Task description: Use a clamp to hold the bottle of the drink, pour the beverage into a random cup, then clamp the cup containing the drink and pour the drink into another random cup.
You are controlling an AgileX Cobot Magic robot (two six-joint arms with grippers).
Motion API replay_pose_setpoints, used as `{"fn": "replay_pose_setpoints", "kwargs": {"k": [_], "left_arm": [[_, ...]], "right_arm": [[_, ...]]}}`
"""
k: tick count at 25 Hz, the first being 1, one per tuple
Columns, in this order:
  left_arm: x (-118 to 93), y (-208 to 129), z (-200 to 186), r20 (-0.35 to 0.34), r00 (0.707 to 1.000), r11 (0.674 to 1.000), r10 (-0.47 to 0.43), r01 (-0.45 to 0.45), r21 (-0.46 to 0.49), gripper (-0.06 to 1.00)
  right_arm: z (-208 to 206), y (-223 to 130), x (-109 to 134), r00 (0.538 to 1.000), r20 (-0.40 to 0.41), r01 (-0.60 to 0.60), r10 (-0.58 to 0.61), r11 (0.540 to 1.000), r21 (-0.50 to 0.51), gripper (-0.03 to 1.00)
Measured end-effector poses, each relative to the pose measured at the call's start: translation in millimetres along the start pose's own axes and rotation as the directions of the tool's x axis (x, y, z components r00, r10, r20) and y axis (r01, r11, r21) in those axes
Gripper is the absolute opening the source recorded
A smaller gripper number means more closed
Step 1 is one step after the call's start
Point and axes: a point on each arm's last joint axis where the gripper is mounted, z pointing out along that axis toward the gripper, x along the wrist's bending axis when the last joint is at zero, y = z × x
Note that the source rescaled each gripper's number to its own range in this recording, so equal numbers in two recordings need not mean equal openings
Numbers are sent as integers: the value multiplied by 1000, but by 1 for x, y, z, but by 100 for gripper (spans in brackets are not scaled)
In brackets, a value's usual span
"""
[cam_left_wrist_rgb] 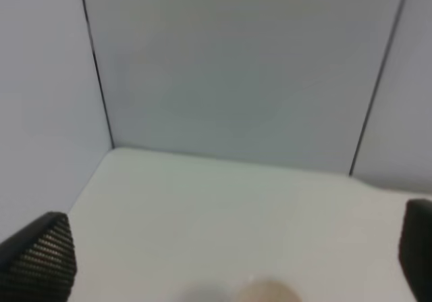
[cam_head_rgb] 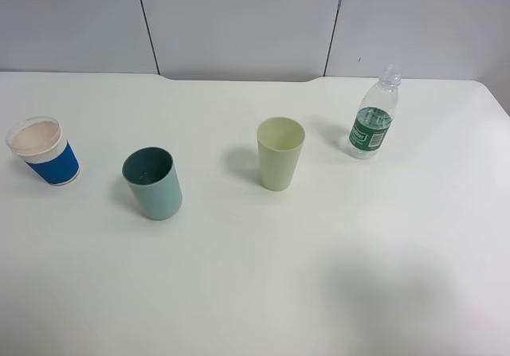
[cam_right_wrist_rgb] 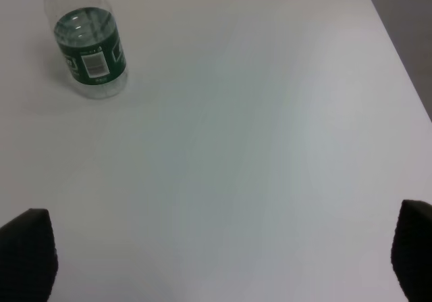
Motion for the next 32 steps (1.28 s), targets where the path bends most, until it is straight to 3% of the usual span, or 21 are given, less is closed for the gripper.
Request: {"fn": "replay_pose_setpoints", "kwargs": {"k": [6, 11, 16, 23, 32], "left_arm": [[3, -14, -42, 17, 999, 997, 38, -39, 71, 99], [3, -33, -77, 70, 997, 996, 25, -31, 88, 99], [5, -55, -99, 80, 997, 986, 16, -29, 165, 99], [3, -87, -83, 87, 996, 961, 13, -36, 273, 99], [0, -90, -77, 109, 994, 965, -8, -21, 261, 99]], "right_arm": [[0, 0, 0, 1000, 0, 0, 0, 1000, 0, 100], [0, 0, 0, 1000, 0, 0, 0, 1000, 0, 100], [0, 0, 0, 1000, 0, 0, 0, 1000, 0, 100], [0, 0, 0, 1000, 0, 0, 0, 1000, 0, 100], [0, 0, 0, 1000, 0, 0, 0, 1000, 0, 100]]}}
